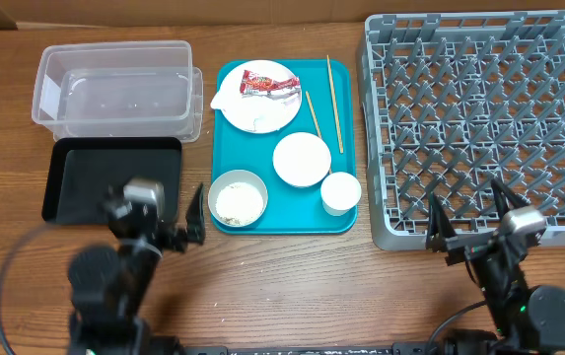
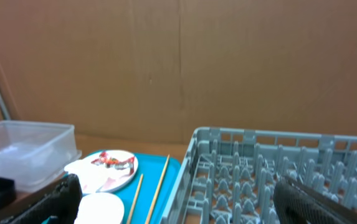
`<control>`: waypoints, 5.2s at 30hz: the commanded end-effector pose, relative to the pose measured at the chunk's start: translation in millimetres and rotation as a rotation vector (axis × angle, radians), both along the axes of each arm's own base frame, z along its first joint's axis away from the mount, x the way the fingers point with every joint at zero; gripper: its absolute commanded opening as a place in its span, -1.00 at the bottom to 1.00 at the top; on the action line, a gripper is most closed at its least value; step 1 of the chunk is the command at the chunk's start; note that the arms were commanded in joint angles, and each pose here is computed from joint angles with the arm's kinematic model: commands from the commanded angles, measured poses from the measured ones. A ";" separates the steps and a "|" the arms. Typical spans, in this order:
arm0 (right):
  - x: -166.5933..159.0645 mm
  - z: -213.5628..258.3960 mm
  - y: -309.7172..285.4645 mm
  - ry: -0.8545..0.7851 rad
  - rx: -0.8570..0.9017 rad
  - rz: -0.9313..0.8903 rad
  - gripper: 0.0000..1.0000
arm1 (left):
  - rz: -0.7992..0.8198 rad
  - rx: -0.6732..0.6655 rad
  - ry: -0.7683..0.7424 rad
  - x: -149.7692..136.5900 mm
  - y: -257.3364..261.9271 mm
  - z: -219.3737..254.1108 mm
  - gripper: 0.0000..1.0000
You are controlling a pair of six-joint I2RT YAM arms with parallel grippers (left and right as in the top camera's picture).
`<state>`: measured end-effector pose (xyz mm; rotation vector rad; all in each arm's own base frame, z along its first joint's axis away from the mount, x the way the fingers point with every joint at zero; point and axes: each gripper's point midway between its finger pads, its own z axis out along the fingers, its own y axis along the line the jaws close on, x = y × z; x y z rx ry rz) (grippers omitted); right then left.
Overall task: Sort waste into correct bins and load items into the dishwasher
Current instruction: 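Reach the left gripper to the plate and grasp the red wrapper and tissue, then carry the wrapper and tissue left and drop them into the clear bin, then grasp the rice-filled bowl with the left gripper and lift it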
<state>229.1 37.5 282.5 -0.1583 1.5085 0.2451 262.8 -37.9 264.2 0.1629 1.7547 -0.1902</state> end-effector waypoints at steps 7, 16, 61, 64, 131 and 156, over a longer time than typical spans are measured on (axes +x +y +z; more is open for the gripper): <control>32.7 52.2 -1.8 0.269 0.019 0.010 1.00 | -0.096 0.073 0.234 75.2 -21.7 89.1 1.00; 77.9 45.4 -3.3 0.654 0.095 0.022 1.00 | -0.224 0.314 0.567 160.6 -79.7 54.9 1.00; 106.1 -46.8 0.3 1.034 0.206 0.031 1.00 | -0.347 0.406 0.823 291.1 -135.6 -235.3 -0.92; 106.1 -46.9 0.3 1.035 0.206 0.031 1.00 | -0.291 0.337 0.789 299.6 -134.6 -200.8 -0.92; 101.4 -50.1 0.9 1.059 0.210 0.030 1.00 | -0.247 0.032 0.898 105.9 -30.1 68.3 0.37; 97.3 -52.8 1.3 1.080 0.212 0.029 1.00 | -0.332 0.372 1.315 31.0 -137.1 -214.5 -0.09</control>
